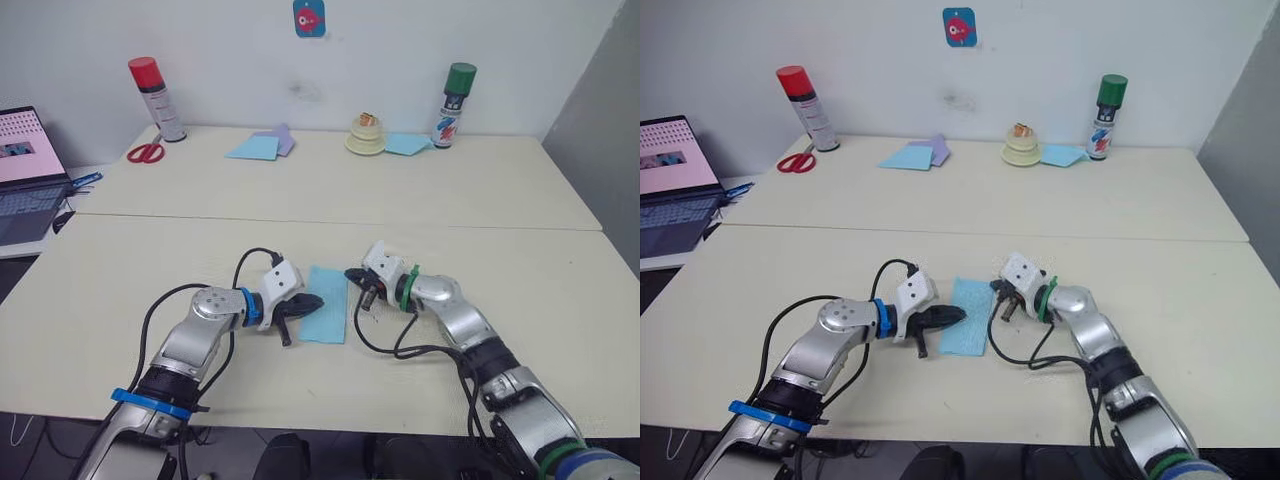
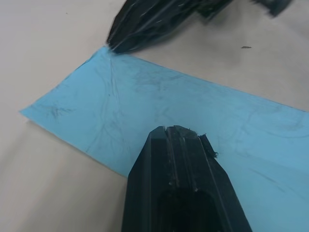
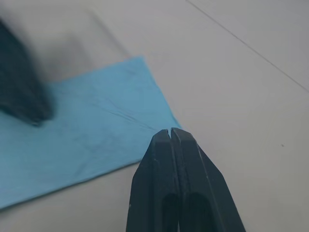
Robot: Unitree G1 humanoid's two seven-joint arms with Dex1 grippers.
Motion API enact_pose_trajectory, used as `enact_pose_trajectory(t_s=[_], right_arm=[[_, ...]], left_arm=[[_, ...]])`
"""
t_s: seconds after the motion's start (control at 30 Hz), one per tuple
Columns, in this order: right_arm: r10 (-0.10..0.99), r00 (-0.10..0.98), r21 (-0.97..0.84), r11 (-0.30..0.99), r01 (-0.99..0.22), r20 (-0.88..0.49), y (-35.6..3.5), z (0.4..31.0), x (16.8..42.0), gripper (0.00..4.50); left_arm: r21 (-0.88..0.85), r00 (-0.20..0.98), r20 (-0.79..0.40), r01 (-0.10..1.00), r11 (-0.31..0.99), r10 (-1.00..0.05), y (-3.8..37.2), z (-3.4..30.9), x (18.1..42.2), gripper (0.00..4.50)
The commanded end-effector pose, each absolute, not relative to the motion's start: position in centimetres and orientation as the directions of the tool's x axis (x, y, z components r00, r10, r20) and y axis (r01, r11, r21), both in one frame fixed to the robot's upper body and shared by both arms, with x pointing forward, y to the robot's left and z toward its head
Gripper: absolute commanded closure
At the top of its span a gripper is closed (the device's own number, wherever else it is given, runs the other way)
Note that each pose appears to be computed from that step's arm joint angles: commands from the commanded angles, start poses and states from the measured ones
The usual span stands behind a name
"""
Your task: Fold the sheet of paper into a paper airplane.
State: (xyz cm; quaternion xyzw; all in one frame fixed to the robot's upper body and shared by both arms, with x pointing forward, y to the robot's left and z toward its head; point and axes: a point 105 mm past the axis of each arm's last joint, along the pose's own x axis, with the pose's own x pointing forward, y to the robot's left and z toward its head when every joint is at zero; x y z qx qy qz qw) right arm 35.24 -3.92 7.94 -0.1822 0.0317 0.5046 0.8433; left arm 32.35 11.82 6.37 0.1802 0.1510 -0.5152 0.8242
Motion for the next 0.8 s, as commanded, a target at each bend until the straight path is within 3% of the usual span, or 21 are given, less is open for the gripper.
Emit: enact_pose_trajectory(t_s=[0.03, 0.33, 0.6, 0.8], right_arm=[[0.898, 0.393, -0.321, 0.320, -0.891, -0.197, -2.9, 9.8, 33.8, 4.47], [0.838, 0.384, -0.274, 0.293, -0.916, -0.388, -3.3, 5.1, 34.4, 4.47], [0.856, 0.093, -0.139, 0.025, -0.990, -0.508, -3.7, 1.9, 28.3, 4.47], [0.833, 0.018, -0.142, -0.072, -0.987, -0.552, -4.1, 1.3, 26.2, 4.47]], left_arm=[[0.123, 0.440, -0.476, 0.891, 0.438, -0.761, 12.5, 5.4, 32.6, 4.50], [0.123, 0.435, -0.488, 0.893, 0.434, -0.757, 12.7, 5.3, 32.5, 4.50], [0.116, 0.437, -0.495, 0.890, 0.442, -0.751, 12.9, 5.0, 32.2, 4.50], [0.112, 0.435, -0.498, 0.890, 0.442, -0.750, 12.8, 4.8, 32.1, 4.50]])
